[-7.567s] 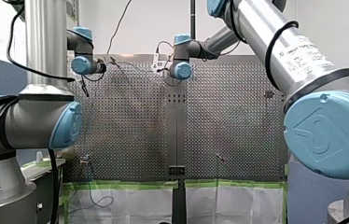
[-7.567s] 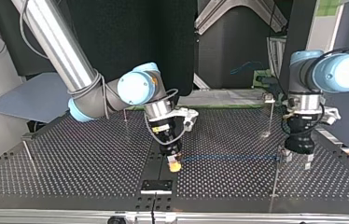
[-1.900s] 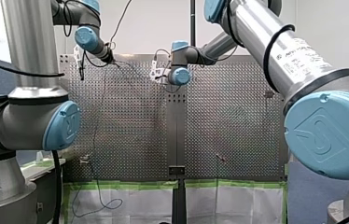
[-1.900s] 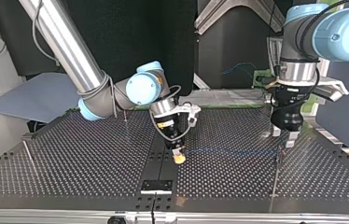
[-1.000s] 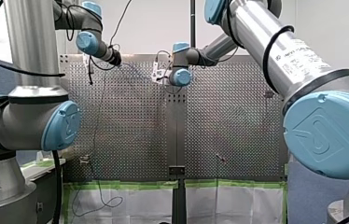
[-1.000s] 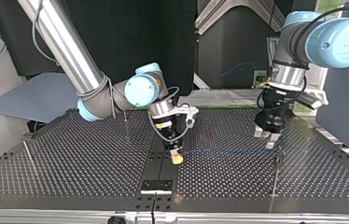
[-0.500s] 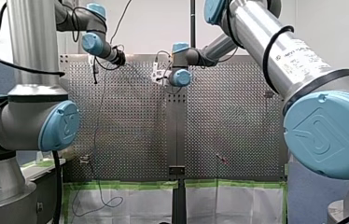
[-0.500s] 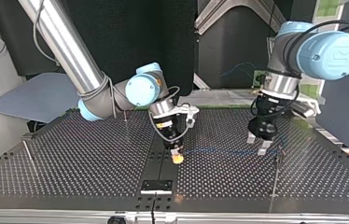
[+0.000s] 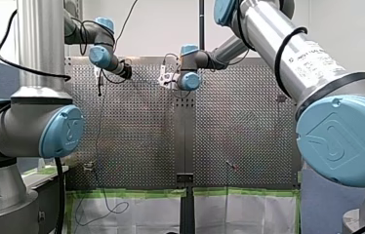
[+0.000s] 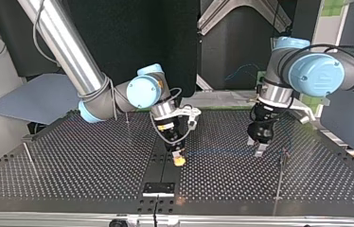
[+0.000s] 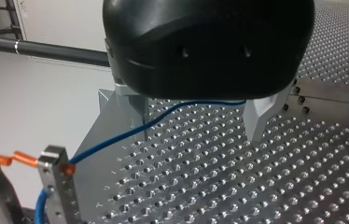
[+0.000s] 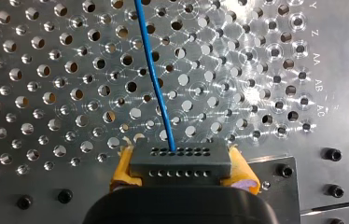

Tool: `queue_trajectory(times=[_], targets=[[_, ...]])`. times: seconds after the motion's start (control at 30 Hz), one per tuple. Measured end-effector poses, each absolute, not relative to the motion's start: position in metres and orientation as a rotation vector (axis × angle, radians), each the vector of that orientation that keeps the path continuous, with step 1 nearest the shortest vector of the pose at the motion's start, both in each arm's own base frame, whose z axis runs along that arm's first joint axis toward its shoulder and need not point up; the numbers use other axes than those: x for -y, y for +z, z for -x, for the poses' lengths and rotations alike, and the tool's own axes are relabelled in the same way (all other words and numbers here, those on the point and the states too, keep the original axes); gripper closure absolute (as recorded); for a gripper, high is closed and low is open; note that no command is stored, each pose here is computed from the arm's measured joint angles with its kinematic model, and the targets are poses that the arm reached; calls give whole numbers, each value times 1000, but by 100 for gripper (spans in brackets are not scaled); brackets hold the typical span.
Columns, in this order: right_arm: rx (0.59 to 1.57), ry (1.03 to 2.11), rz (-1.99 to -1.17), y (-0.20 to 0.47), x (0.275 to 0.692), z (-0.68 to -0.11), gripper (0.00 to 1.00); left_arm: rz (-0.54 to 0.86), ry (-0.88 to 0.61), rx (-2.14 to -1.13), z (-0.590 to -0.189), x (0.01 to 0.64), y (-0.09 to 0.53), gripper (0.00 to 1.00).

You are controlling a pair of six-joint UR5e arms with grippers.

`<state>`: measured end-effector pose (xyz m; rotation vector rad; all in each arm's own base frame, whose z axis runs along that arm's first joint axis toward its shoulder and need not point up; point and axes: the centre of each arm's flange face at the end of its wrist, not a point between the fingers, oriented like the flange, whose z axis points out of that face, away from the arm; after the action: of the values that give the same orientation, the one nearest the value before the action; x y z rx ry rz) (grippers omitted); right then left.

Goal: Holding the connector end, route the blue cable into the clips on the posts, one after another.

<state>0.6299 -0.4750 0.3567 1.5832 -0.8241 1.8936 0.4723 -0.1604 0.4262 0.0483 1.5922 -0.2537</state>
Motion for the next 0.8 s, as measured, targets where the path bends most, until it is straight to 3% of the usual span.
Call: queue_trajectory(times=[0.53, 0.8], targets=[[827, 1890, -1586, 355, 476, -629, 100, -51, -254, -1499, -488, 164, 457, 0], [833, 1887, -1582, 355, 480, -627, 100, -57, -211, -1550, -498, 170, 442, 0]])
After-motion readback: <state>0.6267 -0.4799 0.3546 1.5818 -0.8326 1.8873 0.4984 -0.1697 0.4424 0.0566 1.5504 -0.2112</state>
